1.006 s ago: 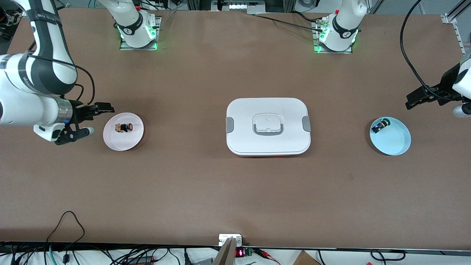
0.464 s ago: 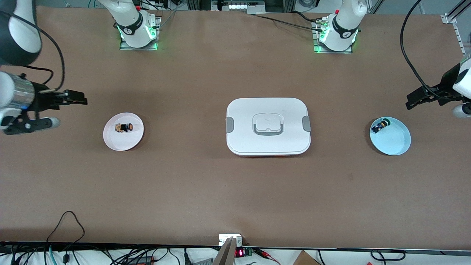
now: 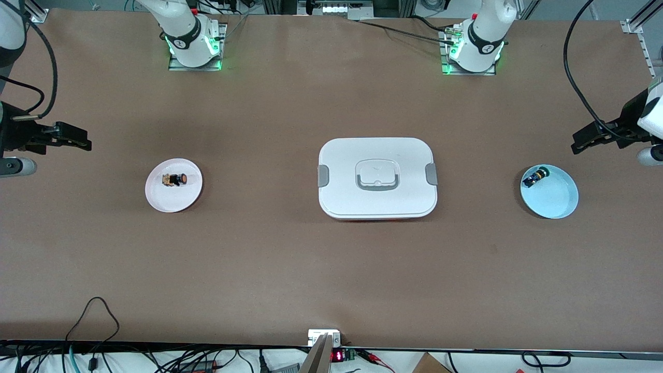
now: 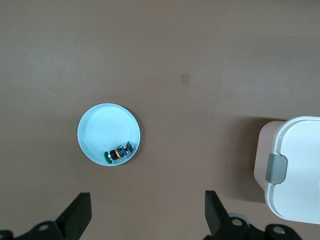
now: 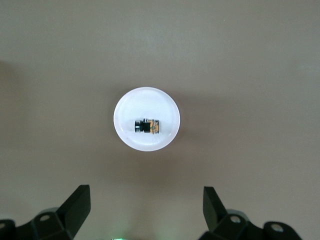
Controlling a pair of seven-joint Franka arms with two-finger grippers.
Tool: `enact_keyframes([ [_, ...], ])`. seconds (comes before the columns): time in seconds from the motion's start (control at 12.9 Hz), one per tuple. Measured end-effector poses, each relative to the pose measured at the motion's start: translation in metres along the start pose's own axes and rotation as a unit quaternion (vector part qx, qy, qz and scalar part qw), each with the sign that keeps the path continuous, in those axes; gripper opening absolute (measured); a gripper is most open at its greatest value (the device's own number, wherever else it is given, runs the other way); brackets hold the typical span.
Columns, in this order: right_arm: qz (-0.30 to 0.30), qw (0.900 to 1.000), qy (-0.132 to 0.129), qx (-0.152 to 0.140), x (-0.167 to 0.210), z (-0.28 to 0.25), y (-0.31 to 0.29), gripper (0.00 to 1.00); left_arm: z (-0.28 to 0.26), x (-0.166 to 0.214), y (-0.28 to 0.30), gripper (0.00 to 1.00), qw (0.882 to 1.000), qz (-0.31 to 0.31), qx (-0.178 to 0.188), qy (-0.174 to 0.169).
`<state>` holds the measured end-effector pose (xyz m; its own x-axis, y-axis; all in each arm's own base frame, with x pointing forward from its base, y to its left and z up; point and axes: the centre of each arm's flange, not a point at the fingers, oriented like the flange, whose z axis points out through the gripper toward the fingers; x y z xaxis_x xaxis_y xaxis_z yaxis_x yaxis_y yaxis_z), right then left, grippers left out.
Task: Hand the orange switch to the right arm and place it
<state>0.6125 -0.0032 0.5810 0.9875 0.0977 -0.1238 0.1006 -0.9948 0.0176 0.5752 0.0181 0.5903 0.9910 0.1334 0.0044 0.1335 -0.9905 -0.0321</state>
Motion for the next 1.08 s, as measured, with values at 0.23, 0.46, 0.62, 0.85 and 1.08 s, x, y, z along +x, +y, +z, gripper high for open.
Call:
enact_keyframes([
  [0.23,0.025,0.999,0.023,0.005,-0.007,0.014,0.009,1.00,0.000,0.000,0.000,1.00,1.000,0.000,0.000,0.000],
  [0.46,0.046,0.999,0.019,0.010,-0.031,0.020,0.010,1.00,0.000,0.000,0.000,1.00,1.000,0.000,0.000,0.000],
  [0.62,0.038,0.999,0.027,0.010,-0.040,0.012,0.010,1.00,0.000,0.000,0.000,1.00,1.000,0.000,0.000,0.000],
  [0.85,0.038,0.998,0.040,0.009,-0.044,0.001,0.010,1.00,0.000,0.000,0.000,1.00,1.000,0.000,0.000,0.000],
  [1.08,0.038,0.998,0.043,0.009,-0.045,-0.003,0.010,1.00,0.000,0.000,0.000,1.00,1.000,0.000,0.000,0.000],
])
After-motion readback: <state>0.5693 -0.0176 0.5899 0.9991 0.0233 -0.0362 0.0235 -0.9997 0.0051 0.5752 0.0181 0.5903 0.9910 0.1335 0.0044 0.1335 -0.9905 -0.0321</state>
